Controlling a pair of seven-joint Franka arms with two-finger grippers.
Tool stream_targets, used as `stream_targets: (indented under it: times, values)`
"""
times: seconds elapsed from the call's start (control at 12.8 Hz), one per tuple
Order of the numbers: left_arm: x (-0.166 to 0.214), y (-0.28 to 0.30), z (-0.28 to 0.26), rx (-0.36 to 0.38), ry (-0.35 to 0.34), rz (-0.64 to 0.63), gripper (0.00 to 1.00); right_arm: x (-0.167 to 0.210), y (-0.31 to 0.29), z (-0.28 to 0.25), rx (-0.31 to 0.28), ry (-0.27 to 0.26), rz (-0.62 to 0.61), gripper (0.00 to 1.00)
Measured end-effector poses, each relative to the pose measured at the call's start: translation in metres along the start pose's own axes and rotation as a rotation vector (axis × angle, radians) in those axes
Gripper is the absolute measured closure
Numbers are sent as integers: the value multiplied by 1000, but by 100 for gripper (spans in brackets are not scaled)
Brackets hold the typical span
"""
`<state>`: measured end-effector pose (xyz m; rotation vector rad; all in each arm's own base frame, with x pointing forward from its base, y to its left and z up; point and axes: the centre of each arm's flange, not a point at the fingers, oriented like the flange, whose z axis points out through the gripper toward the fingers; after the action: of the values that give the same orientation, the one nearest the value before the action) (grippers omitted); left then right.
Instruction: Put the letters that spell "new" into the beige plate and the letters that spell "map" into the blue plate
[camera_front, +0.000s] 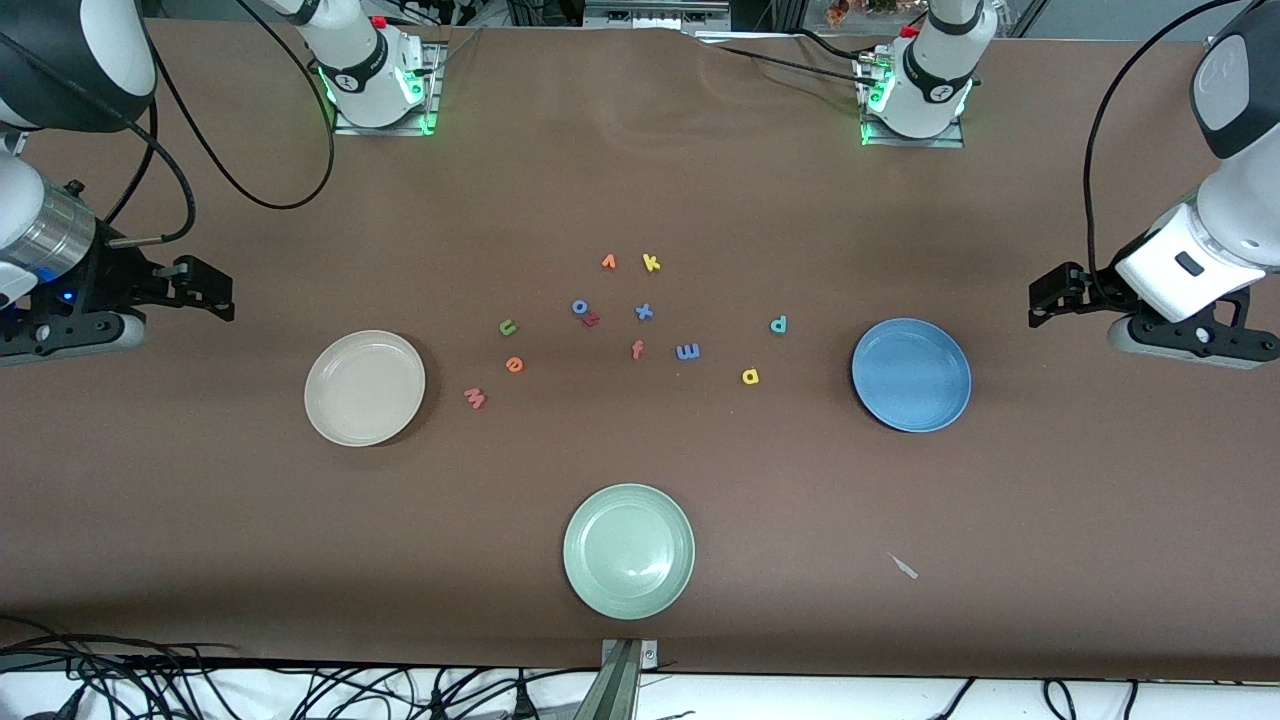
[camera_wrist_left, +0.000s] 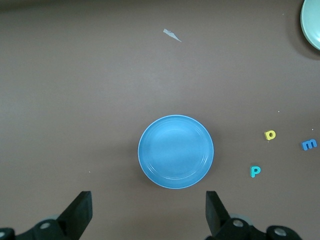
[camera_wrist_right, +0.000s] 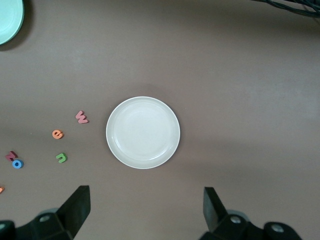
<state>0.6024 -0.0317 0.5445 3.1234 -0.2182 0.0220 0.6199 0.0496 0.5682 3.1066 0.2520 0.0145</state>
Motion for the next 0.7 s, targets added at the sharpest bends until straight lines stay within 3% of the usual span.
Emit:
stream_targets:
  times: [0.7]
  values:
    - [0,0,-1,0,-2,-1,0,0,0,0,0,0,25,0]
